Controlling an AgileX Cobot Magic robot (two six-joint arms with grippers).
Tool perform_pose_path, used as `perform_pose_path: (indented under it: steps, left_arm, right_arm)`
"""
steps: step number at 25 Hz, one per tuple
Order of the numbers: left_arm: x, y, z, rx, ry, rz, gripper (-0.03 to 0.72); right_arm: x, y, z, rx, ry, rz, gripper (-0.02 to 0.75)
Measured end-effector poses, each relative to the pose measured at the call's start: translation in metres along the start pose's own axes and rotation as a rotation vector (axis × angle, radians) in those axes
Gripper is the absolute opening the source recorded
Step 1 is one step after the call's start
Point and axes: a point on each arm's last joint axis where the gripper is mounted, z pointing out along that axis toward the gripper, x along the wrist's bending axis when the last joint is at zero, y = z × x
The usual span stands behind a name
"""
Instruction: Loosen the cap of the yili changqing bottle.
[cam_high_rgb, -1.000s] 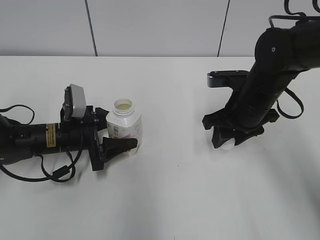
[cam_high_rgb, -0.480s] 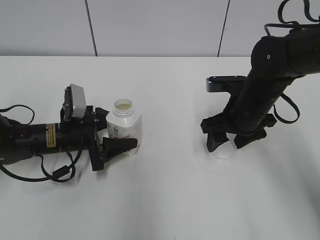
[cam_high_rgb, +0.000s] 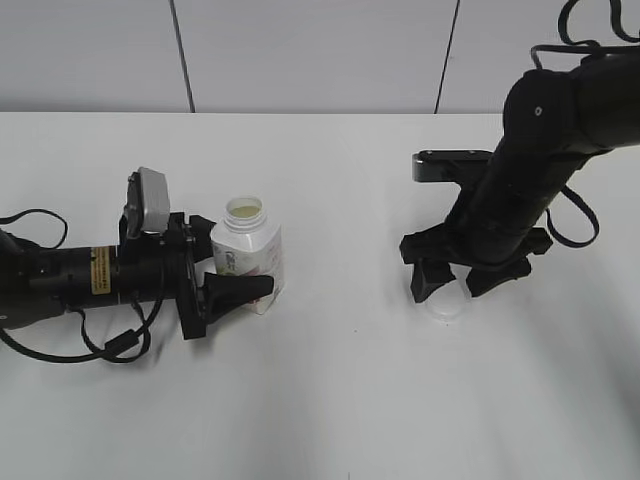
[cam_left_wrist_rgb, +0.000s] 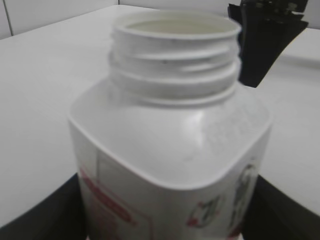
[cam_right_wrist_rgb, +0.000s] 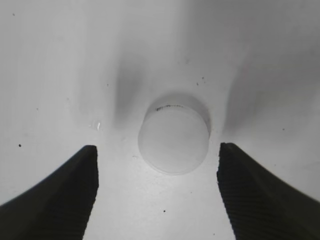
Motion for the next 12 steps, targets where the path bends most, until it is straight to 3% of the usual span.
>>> perform_pose_path:
  steps: [4, 12]
  left_arm:
    - [0.000, -0.005, -0.005, 0.040, -0.015, -0.033, 0.544]
    - [0.003, -0.014, -0.028, 0.092, -0.041, -0.042, 0.554]
  right_arm:
    - [0.001, 0.001, -0.004, -0.012, 0.002, -0.001, 0.583]
    - [0.001, 0.001, -0.006, -0.018, 0.006, 0.003, 0.583]
